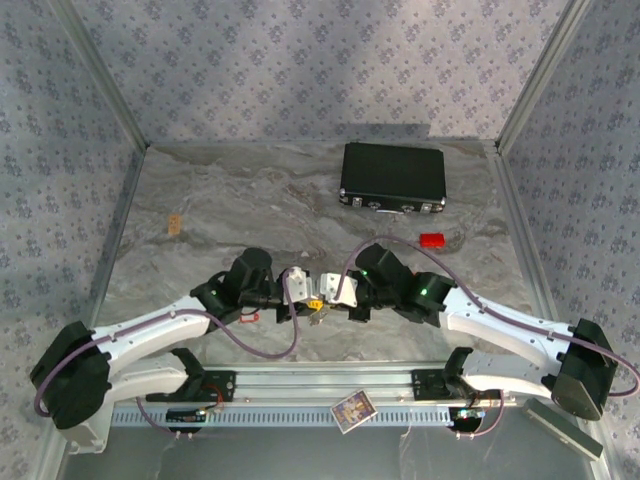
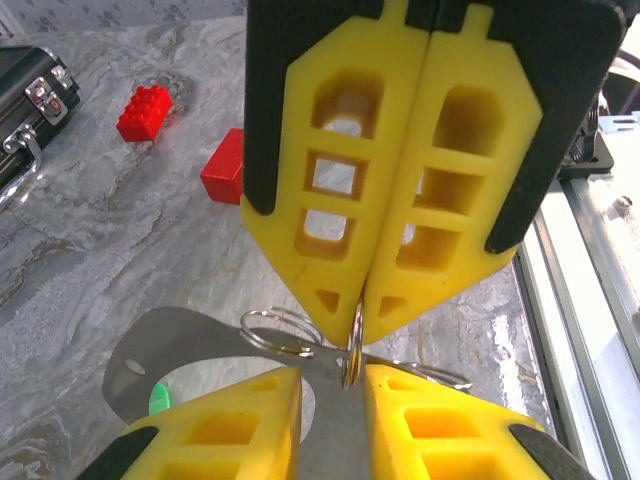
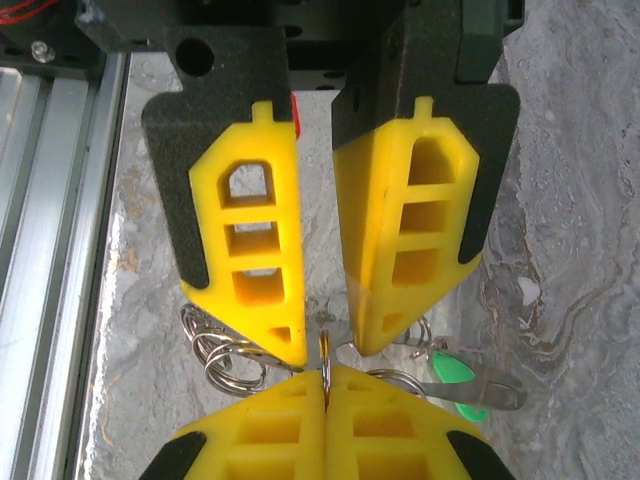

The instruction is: Put the keys on the keyring

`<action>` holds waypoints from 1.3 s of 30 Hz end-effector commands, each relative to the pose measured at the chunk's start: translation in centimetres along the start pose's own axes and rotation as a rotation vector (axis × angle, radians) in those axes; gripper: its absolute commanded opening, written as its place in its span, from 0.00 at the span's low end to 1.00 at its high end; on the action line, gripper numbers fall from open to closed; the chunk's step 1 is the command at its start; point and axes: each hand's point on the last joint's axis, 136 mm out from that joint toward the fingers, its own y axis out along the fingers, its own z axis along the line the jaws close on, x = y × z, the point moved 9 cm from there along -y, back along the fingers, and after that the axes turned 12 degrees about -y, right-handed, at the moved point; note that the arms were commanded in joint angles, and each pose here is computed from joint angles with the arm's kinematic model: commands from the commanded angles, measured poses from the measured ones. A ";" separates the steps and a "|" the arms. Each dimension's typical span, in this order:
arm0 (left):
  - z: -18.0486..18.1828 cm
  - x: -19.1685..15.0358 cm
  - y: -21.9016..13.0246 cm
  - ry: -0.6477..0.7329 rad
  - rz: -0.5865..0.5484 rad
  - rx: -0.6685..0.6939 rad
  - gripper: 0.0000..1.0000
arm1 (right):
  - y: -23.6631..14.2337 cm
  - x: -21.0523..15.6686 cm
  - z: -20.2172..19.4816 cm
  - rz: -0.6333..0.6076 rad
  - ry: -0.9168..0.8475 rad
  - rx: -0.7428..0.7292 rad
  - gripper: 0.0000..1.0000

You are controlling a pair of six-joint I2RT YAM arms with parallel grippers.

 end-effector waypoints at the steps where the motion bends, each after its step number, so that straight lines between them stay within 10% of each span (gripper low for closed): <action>1: -0.1 1.6 -0.9 0.023 -0.138 -0.020 0.22 | -0.3 0.6 -0.3 -0.076 0.021 -0.014 0.00; 13: -0.1 1.5 -0.9 0.017 -0.162 -0.034 0.01 | -0.2 0.9 -0.2 -0.128 0.038 0.013 0.00; 19: -0.2 1.1 -1.2 0.048 -0.159 -0.008 0.00 | -1.9 -0.5 -0.6 -0.196 0.167 0.035 0.32; 39: -1.1 0.3 -2.1 0.193 -0.192 -0.010 0.00 | -0.1 -3.5 -3.4 -0.403 1.241 0.115 0.45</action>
